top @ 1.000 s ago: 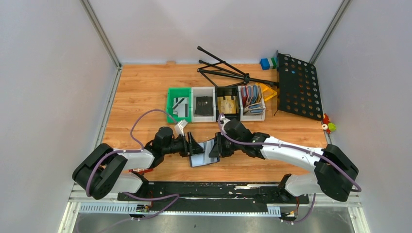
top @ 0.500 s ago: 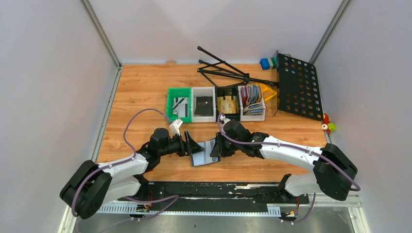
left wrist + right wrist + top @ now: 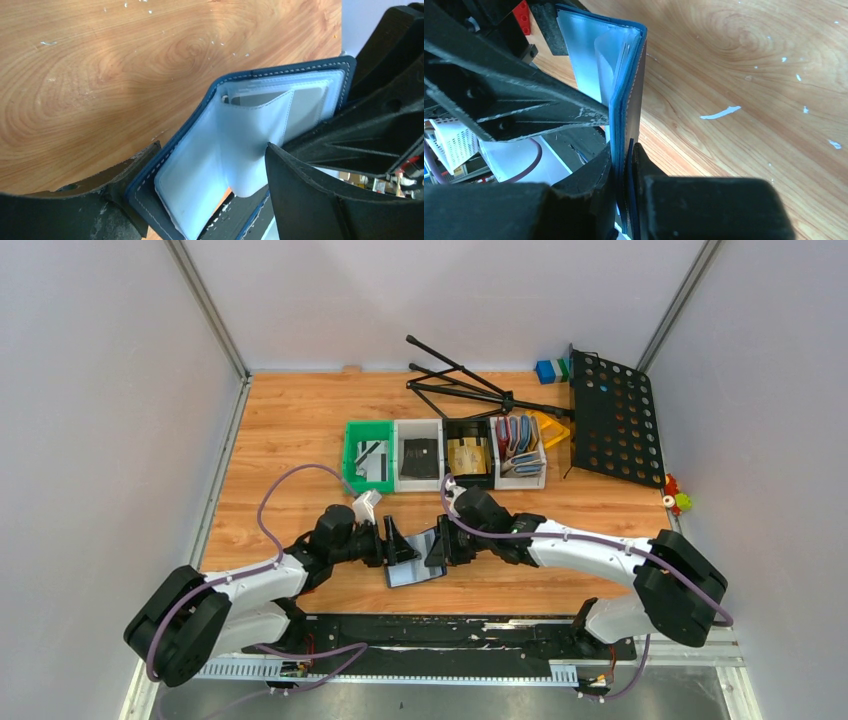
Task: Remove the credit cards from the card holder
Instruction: Remove the credit card from the card holder.
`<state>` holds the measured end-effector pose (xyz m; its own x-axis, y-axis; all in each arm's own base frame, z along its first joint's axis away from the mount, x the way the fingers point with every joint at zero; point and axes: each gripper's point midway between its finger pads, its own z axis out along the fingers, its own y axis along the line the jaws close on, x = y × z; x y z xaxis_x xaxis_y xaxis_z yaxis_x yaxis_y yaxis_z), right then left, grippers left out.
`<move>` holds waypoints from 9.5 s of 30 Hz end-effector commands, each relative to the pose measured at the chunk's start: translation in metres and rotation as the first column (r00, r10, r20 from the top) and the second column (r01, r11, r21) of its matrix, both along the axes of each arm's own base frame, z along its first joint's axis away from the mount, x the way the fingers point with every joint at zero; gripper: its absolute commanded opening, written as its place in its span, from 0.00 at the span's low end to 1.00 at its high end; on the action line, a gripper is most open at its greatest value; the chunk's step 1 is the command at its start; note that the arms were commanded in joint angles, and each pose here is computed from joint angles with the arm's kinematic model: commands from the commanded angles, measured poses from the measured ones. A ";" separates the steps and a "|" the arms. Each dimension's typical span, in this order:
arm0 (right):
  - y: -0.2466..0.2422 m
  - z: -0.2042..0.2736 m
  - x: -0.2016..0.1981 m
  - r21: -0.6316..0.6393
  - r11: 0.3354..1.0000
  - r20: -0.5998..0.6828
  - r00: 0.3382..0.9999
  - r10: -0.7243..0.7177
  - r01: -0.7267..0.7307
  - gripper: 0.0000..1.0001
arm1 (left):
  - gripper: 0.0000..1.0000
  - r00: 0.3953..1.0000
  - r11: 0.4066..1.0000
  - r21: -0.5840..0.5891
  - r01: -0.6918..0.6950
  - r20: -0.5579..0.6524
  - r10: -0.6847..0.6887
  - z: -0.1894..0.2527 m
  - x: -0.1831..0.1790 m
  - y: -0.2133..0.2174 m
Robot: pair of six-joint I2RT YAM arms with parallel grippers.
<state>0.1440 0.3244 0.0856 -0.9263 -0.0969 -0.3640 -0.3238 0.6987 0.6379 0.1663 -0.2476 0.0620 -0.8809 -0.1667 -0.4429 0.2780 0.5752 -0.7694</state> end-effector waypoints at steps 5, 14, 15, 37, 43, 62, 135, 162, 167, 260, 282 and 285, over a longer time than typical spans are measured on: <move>0.006 0.016 0.005 0.056 0.998 0.046 0.999 -0.019 0.016 0.16 | 0.64 0.999 0.996 0.080 -0.042 0.036 0.040 -0.001 0.013 0.006; -0.016 0.003 0.010 0.020 0.997 0.013 0.997 -0.072 0.071 0.05 | 0.50 0.999 0.996 0.076 -0.046 0.027 0.045 -0.004 0.007 0.010; -0.017 0.004 0.011 0.025 0.997 0.016 0.997 -0.078 0.078 0.05 | 0.50 0.998 0.995 0.088 -0.051 0.026 0.048 -0.006 0.007 0.013; -0.017 0.044 0.011 0.322 0.944 -0.025 0.997 -0.068 0.073 0.01 | 0.87 0.998 0.996 -0.091 -0.020 0.057 0.025 0.019 -0.009 0.022; -0.015 0.059 0.006 0.414 0.908 -0.055 0.998 -0.038 0.057 0.00 | 0.87 1.000 0.982 -0.187 0.003 0.018 0.000 0.027 -0.013 0.013; -0.021 0.061 0.002 0.451 0.891 -0.051 0.998 -0.031 0.051 0.24 | 0.07 0.998 0.935 -0.352 0.038 0.063 -0.017 0.072 -0.017 0.005; -0.028 0.061 0.008 0.314 0.949 0.057 0.998 -0.007 -0.012 0.29 | 0.00 0.993 0.922 -0.373 0.103 0.092 -0.074 0.102 -0.018 -0.006; 0.001 0.061 0.009 0.317 0.948 0.049 0.999 0.011 -0.026 0.46 | 0.00 0.992 0.927 -0.357 0.113 0.088 -0.087 0.095 -0.019 -0.010; 0.006 0.058 0.011 0.303 0.953 0.053 0.999 0.006 -0.022 0.49 | 0.00 0.990 0.918 -0.372 0.133 0.088 -0.108 0.097 -0.022 -0.015; -0.049 0.093 0.004 0.405 0.908 0.053 0.989 -0.139 0.106 0.07 | 0.66 0.989 0.801 -0.580 0.148 0.107 -0.105 0.132 -0.026 -0.015; -0.044 0.103 -0.003 0.434 0.899 0.048 0.995 -0.090 0.060 0.07 | 0.47 0.993 0.913 -0.392 0.111 0.086 -0.084 0.102 -0.014 -0.015; -0.042 0.107 -0.003 0.447 0.893 0.052 0.995 -0.083 0.052 0.07 | 0.44 0.992 0.904 -0.409 0.123 0.086 -0.096 0.103 -0.015 -0.017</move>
